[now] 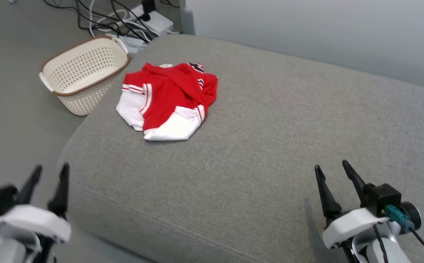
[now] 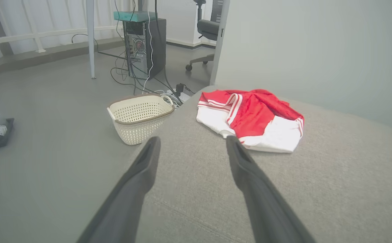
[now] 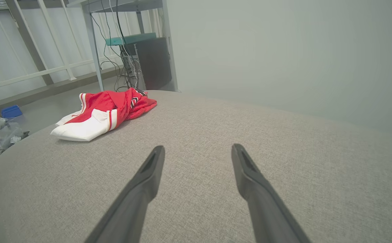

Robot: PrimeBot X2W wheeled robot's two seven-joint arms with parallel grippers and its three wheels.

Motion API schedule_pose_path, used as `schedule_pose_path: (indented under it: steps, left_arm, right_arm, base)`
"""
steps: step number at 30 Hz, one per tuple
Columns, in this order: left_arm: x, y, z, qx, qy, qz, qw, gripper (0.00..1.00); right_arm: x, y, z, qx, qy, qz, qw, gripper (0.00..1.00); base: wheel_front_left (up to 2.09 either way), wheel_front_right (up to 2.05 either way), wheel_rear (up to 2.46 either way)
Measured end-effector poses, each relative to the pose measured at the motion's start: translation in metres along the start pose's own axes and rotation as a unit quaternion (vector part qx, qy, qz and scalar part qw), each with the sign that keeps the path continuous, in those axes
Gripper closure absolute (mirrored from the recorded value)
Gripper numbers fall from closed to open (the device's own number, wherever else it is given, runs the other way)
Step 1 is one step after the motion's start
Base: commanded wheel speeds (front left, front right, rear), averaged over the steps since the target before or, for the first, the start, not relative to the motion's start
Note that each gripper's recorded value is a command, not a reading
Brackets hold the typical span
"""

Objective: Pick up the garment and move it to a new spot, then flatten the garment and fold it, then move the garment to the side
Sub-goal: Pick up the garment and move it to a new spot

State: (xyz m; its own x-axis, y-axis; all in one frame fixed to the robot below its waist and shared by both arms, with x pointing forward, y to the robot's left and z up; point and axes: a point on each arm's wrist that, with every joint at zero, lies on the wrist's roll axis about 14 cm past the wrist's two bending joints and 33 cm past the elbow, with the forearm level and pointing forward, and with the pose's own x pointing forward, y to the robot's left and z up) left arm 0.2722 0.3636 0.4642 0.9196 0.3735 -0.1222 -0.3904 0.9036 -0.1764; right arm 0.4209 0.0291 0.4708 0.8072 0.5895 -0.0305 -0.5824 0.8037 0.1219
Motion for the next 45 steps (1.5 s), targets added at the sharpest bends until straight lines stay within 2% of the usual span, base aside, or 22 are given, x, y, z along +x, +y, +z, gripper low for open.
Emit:
schedule_pose_path:
  steps: [3,6,13,18,22,27,33,44,45]
  left_arm:
    - [0.038,-0.010,0.024,0.018,-0.003,-0.033,0.999,0.00]
    - [0.074,-0.022,0.040,0.011,0.006,-0.054,0.998,0.00]
    - [0.140,-0.052,0.044,0.005,0.054,-0.094,0.994,0.00]
    - [0.173,-0.066,0.029,0.025,0.093,-0.119,0.988,0.00]
    - [0.196,-0.081,0.016,0.003,0.114,-0.133,0.985,0.00]
    - [0.217,-0.093,-0.012,0.000,0.143,-0.142,0.979,0.00]
    - [0.235,-0.099,-0.050,-0.017,0.179,-0.135,0.974,0.00]
    - [0.262,-0.097,-0.093,-0.041,0.211,-0.103,0.971,0.00]
    - [0.263,-0.098,-0.097,-0.043,0.215,-0.103,0.970,0.27]
  right_arm:
    - [0.008,-0.006,0.002,-0.003,-0.007,-0.001,1.000,0.00]
    - [0.013,-0.015,0.002,-0.004,-0.012,-0.005,1.000,0.00]
    - [0.015,-0.038,-0.004,-0.005,-0.016,-0.020,1.000,0.00]
    - [0.012,-0.055,-0.006,-0.003,-0.025,-0.035,0.999,0.00]
    - [0.006,-0.070,-0.012,-0.004,-0.023,-0.053,0.998,0.00]
    - [-0.003,-0.091,-0.022,-0.006,-0.016,-0.080,0.997,0.00]
    - [-0.013,-0.108,-0.031,-0.006,-0.009,-0.105,0.994,0.00]
    - [-0.035,-0.130,-0.049,-0.007,0.016,-0.145,0.989,0.00]
    - [-0.036,-0.132,-0.051,-0.007,0.018,-0.148,0.989,0.00]
  base:
    - [0.00,0.00,0.00]
    - [0.00,0.00,0.00]
    - [0.00,0.00,0.00]
    - [0.00,0.00,0.00]
    - [0.00,0.00,0.00]
    - [0.00,0.00,0.00]
    - [0.00,0.00,0.00]
    - [0.00,0.00,0.00]
    - [0.00,0.00,0.00]
